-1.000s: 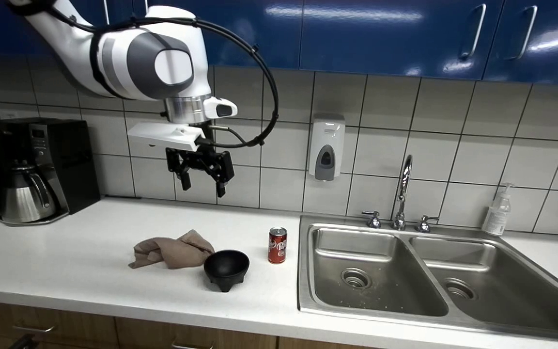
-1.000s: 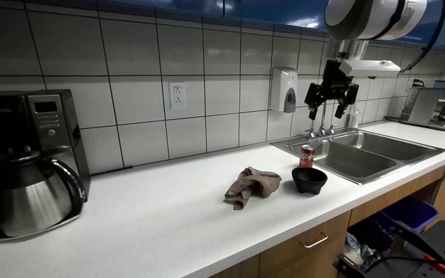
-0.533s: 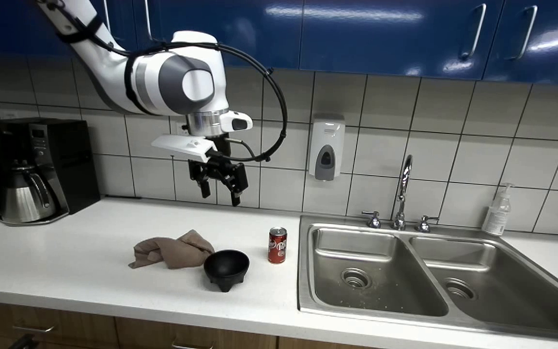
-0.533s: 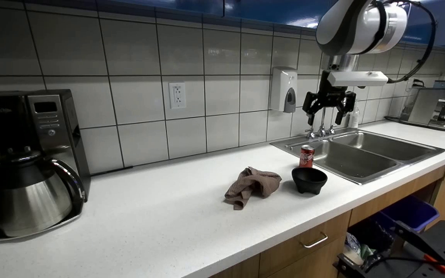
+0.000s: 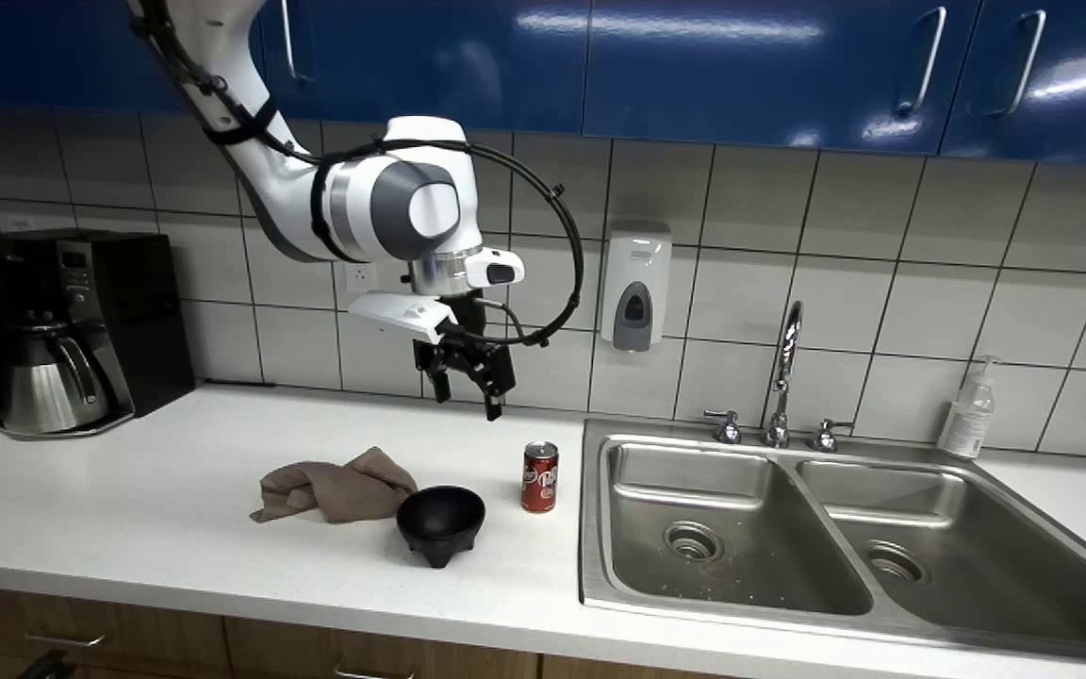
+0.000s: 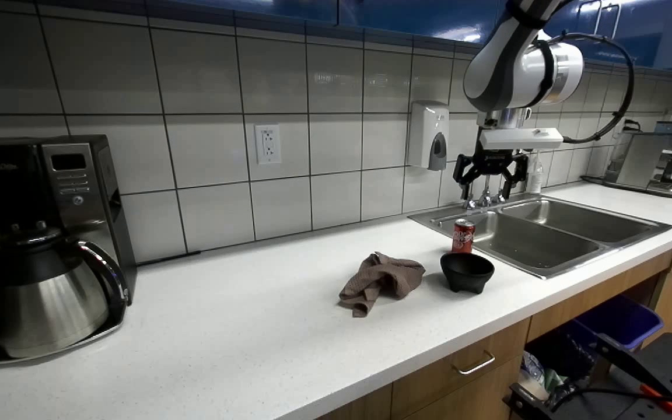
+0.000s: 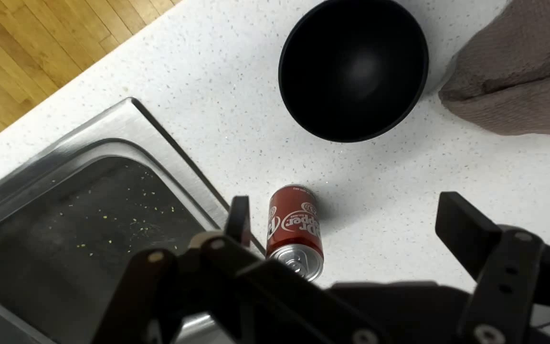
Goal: Put the red can in the black bowl.
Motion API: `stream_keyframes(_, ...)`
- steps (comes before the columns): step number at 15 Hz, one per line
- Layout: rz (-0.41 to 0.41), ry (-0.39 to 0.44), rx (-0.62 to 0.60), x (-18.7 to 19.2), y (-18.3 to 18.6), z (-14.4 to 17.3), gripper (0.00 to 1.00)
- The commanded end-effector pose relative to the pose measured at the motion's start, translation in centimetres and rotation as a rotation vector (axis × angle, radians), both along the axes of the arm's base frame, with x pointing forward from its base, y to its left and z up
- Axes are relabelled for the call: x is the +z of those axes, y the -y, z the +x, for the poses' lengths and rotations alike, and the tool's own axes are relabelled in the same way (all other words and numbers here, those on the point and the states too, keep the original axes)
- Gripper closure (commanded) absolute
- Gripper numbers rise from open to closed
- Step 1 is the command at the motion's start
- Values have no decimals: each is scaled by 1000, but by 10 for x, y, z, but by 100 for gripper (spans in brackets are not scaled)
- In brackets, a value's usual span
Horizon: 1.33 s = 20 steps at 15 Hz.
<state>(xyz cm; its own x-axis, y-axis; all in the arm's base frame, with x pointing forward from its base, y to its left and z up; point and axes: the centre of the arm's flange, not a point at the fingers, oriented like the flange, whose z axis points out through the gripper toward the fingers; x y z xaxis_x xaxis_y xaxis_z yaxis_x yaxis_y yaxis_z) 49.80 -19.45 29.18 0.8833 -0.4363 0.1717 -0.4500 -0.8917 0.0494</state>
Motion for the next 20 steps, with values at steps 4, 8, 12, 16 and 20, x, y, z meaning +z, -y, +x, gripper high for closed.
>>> stream_keyframes(4, -8, -8, -80, -28, 26, 45, 0)
stream_keyframes(8, -8, -18, -114, -47, 35, 62, 0)
stream_keyframes(12, 4, -15, -149, -64, 44, 78, 0)
stream_keyframes(16, 8, -14, -182, -79, 54, 94, 0)
stream_keyframes(20, 2, -23, -216, -95, 63, 108, 0)
